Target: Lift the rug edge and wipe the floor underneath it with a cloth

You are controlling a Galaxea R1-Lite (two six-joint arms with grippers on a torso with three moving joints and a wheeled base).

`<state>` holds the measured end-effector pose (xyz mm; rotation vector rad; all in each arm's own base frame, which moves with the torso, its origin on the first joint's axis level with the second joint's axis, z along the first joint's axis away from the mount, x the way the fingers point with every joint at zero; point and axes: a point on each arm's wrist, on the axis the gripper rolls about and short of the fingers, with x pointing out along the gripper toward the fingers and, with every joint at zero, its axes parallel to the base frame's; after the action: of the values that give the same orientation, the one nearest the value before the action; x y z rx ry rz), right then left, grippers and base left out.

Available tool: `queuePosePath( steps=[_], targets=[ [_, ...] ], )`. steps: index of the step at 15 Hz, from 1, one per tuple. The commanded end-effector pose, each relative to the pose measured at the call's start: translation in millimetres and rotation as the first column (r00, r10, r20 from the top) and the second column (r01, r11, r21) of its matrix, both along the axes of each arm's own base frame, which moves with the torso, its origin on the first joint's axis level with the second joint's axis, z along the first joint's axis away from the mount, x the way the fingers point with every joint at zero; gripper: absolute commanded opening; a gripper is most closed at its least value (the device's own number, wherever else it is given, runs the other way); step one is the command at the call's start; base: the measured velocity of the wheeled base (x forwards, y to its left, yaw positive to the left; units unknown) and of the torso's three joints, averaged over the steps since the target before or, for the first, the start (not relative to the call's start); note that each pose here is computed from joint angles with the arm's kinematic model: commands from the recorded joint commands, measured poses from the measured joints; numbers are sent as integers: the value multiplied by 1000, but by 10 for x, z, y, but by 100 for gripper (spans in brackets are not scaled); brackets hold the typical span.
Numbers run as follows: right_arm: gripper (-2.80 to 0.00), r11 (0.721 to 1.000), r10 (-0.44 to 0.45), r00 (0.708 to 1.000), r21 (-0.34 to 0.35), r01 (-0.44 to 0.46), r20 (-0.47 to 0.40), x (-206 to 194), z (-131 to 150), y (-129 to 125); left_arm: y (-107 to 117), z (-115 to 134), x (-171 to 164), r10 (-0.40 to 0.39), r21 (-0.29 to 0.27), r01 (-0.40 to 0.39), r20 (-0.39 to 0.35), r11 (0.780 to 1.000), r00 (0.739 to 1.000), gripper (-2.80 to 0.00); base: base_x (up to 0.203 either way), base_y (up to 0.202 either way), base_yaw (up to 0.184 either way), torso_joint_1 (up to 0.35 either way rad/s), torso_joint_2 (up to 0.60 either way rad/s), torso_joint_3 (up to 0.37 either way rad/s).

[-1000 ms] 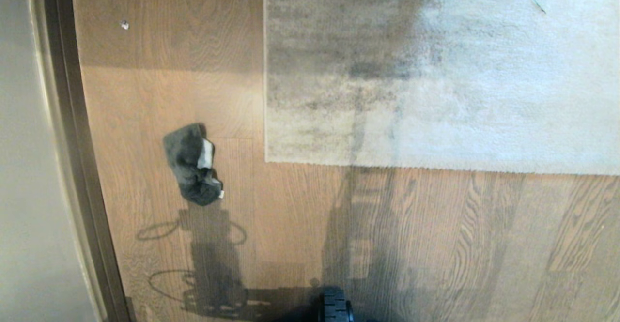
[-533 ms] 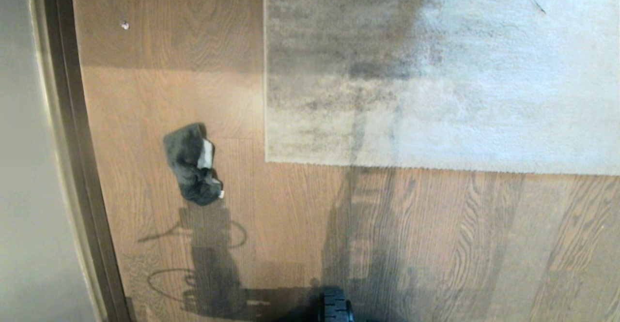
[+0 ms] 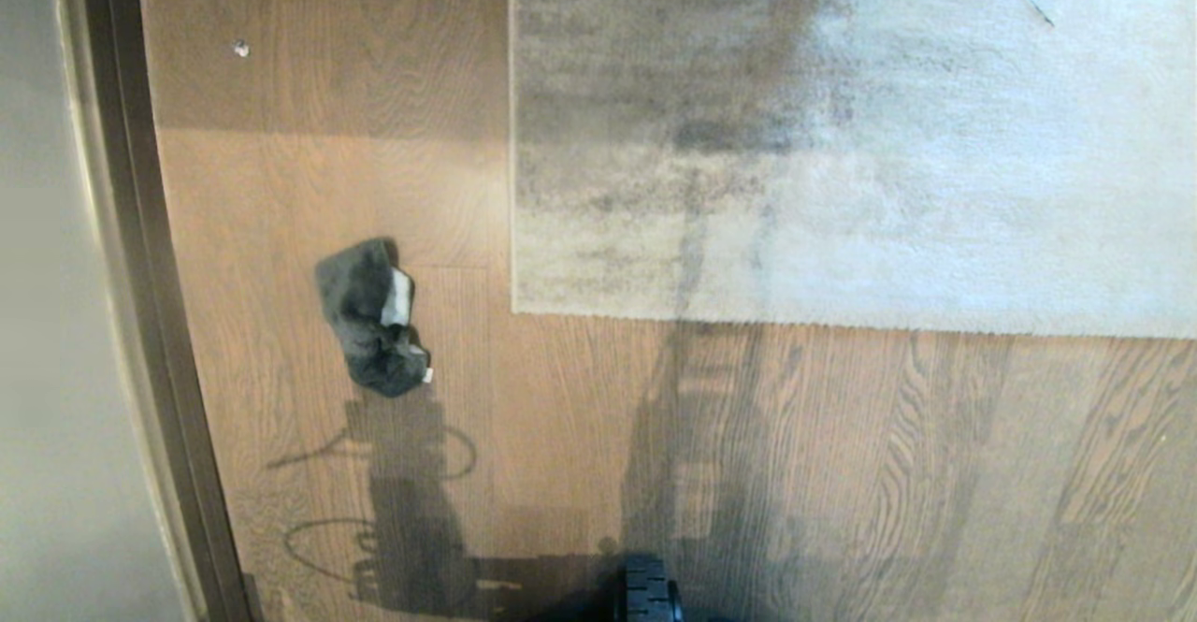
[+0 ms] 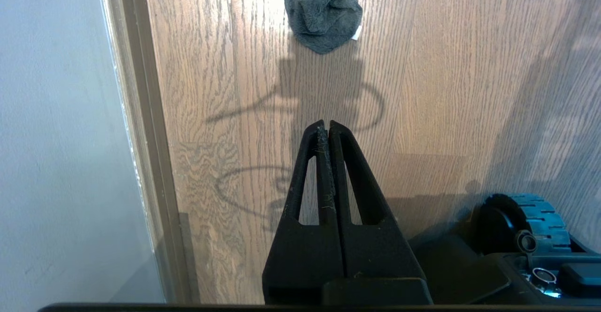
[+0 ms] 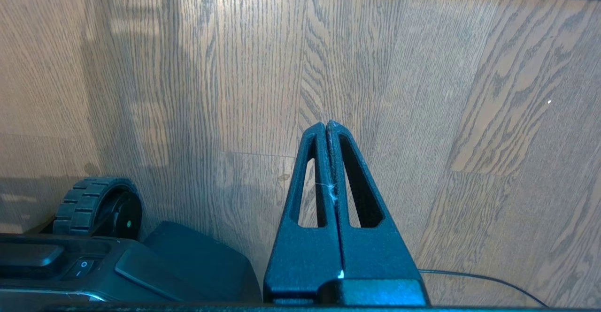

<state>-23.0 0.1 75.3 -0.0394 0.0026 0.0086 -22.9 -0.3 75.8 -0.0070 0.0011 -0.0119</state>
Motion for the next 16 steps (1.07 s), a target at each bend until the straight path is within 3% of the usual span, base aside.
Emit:
queuePosePath(
  steps=[1, 16],
  targets=[
    [-280, 1000, 1, 1000, -1, -1, -2, 1, -1, 0, 0, 0, -1, 0, -1, 0, 1, 1000, 1000, -280, 0, 0, 0, 0, 0, 0],
    [-280, 1000, 1, 1000, -1, -1, -2, 1, -1, 0, 0, 0, -1, 0, -1, 0, 1, 1000, 1000, -280, 0, 0, 0, 0, 0, 0]
  ],
)
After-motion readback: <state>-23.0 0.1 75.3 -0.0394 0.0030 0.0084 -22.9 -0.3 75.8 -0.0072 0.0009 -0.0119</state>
